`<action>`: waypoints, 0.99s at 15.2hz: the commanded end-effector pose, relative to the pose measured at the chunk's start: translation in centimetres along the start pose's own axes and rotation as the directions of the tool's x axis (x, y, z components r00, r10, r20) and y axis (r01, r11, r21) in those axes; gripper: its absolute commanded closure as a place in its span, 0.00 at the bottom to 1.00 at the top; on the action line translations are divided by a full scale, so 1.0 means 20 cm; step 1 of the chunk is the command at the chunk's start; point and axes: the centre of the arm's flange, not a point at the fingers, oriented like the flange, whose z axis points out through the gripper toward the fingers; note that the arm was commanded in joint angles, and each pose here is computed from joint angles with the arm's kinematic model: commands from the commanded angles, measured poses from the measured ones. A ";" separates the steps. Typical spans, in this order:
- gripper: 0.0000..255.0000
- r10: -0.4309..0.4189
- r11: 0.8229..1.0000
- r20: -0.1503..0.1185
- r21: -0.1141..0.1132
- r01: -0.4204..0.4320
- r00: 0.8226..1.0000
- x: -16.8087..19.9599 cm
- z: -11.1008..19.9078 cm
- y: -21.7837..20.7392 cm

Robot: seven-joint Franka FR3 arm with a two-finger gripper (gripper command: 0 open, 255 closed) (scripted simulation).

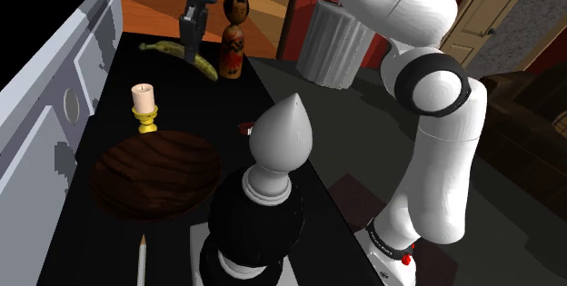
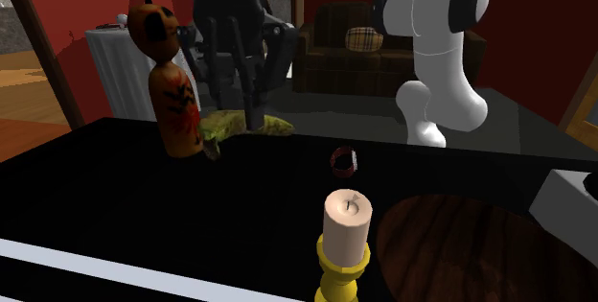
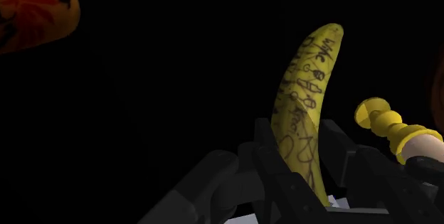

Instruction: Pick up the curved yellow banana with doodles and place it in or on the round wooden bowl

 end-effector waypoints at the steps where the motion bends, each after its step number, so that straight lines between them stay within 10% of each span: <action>1: 1.00 0.001 1.000 0.001 0.000 -0.001 1.000 -0.01 0.01 -0.14; 15: 1.00 0.001 1.000 0.001 0.000 -0.001 1.000 -0.10 0.04 -1.06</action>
